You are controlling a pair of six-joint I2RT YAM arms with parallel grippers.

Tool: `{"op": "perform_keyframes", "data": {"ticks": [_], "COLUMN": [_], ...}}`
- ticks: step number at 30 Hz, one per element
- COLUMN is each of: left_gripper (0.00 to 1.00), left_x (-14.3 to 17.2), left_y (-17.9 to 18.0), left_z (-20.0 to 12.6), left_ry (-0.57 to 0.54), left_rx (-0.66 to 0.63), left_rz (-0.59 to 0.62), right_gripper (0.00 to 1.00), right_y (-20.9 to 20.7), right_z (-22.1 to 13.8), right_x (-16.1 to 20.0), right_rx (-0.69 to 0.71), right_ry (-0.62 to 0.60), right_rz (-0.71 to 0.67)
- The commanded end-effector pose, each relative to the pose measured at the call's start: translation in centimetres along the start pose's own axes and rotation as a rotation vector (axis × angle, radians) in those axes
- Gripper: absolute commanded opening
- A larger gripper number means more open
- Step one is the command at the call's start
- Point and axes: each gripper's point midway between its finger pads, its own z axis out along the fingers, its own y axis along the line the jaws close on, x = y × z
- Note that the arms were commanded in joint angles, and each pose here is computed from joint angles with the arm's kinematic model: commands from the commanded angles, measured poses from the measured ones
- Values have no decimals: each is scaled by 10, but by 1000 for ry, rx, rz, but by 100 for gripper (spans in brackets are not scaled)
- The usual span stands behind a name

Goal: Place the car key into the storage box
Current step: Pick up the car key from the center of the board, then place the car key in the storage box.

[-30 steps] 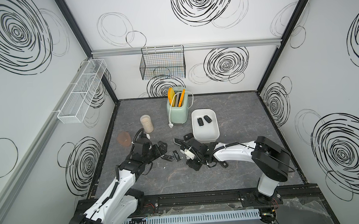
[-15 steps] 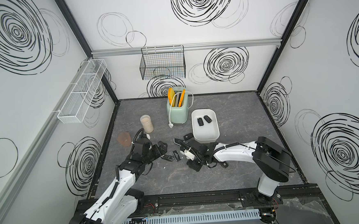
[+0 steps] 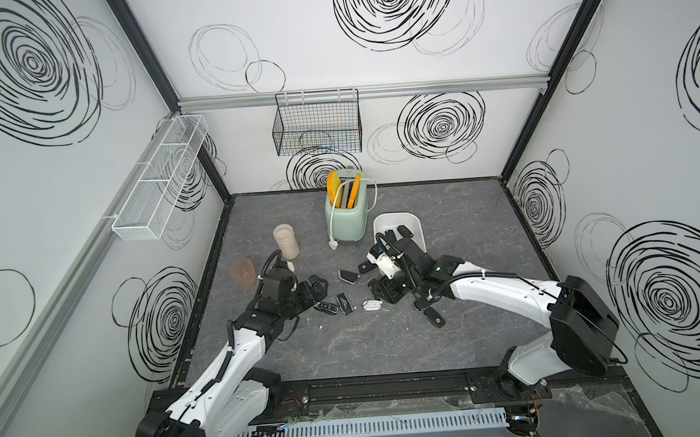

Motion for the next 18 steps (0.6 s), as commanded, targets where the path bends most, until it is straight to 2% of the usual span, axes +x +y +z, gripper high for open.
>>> {"op": "perform_keyframes", "data": {"ticks": [1, 9, 18], "left_gripper": [98, 98, 98], "left_x": [-12, -8, -9], "left_y": [-20, -30, -38], "left_z": [0, 8, 14], "left_ry": [-29, 0, 34], "left_rx": [59, 64, 48], "left_rz": [6, 38, 79], "right_gripper": [33, 33, 34], "right_y": [-17, -89, -157], "right_z": [-17, -27, -13], "right_x": [-31, -54, -66], "right_rx": [34, 202, 387], "right_ry": [-89, -163, -142], "right_rz": [81, 246, 282]}}
